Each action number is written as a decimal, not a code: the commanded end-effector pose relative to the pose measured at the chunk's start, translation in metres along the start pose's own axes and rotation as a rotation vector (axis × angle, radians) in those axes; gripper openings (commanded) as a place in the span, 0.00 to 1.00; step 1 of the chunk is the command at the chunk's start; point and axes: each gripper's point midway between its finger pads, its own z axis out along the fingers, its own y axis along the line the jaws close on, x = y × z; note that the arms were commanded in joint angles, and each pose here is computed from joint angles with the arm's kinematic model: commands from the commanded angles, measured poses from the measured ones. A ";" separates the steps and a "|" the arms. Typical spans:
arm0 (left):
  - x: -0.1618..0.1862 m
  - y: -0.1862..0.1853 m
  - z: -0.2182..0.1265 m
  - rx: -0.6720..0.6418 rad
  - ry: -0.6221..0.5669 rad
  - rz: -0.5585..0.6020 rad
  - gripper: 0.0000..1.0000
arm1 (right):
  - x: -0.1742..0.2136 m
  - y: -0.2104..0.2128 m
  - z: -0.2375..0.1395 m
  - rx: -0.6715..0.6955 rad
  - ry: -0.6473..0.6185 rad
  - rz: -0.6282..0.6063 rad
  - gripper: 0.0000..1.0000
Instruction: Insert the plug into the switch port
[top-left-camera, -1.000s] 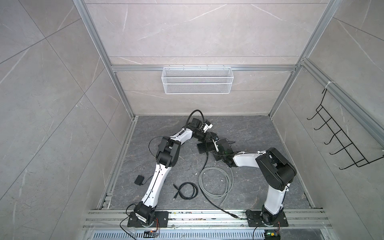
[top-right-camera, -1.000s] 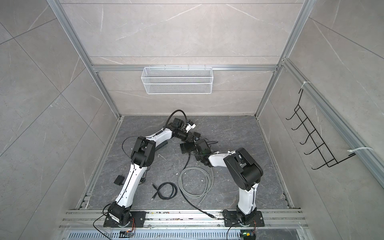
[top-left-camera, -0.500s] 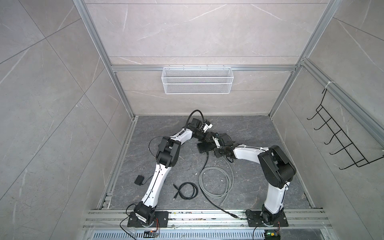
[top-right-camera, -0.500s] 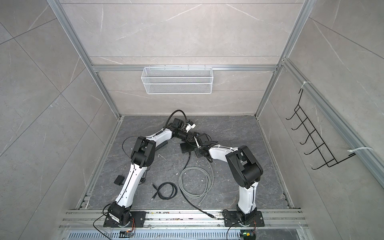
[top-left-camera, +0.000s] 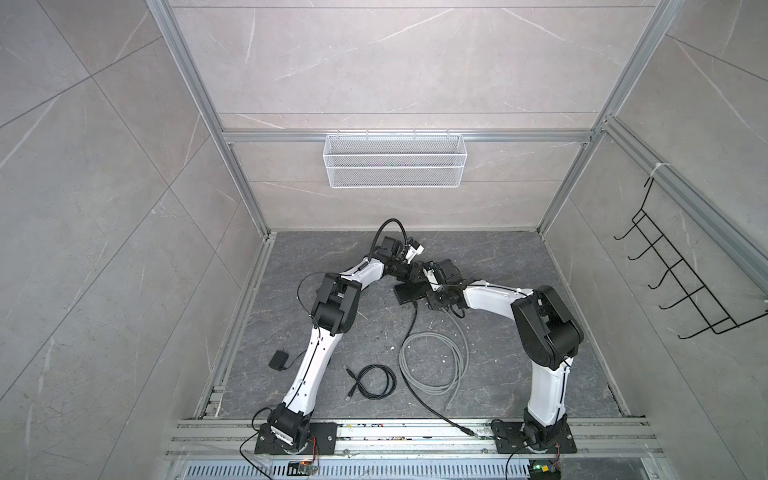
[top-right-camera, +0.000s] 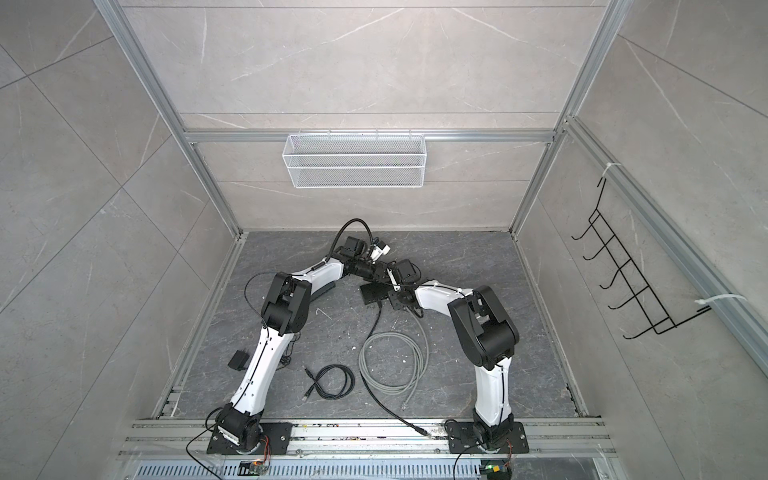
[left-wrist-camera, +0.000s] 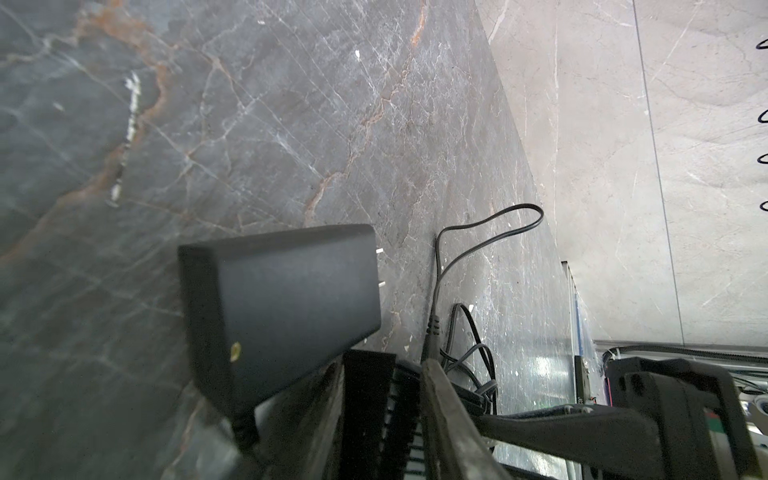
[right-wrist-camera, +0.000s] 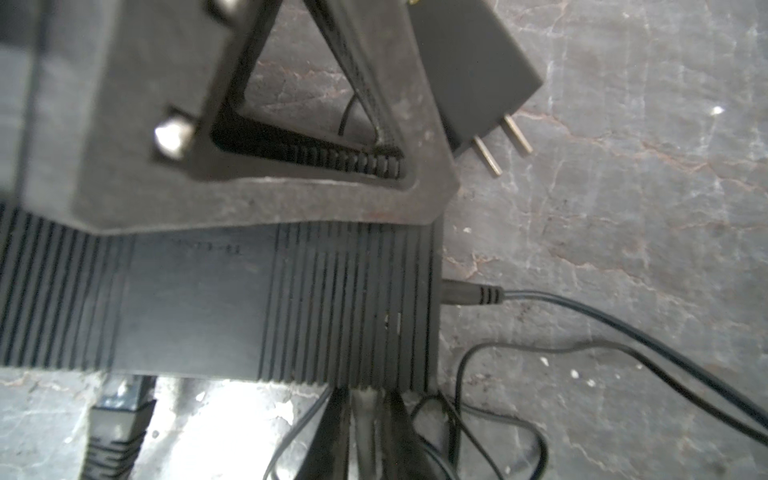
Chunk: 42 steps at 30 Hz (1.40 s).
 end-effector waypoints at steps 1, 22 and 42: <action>0.083 -0.045 0.038 0.169 0.262 -0.197 0.32 | -0.101 0.002 -0.012 -0.037 -0.334 -0.003 0.15; 0.035 0.040 -0.005 -0.115 0.030 -0.370 0.37 | -0.091 -0.030 -0.035 -0.093 -0.207 -0.035 0.28; -0.001 0.040 -0.029 -0.146 -0.073 -0.364 0.39 | -0.031 -0.011 -0.048 -0.292 -0.086 0.023 0.26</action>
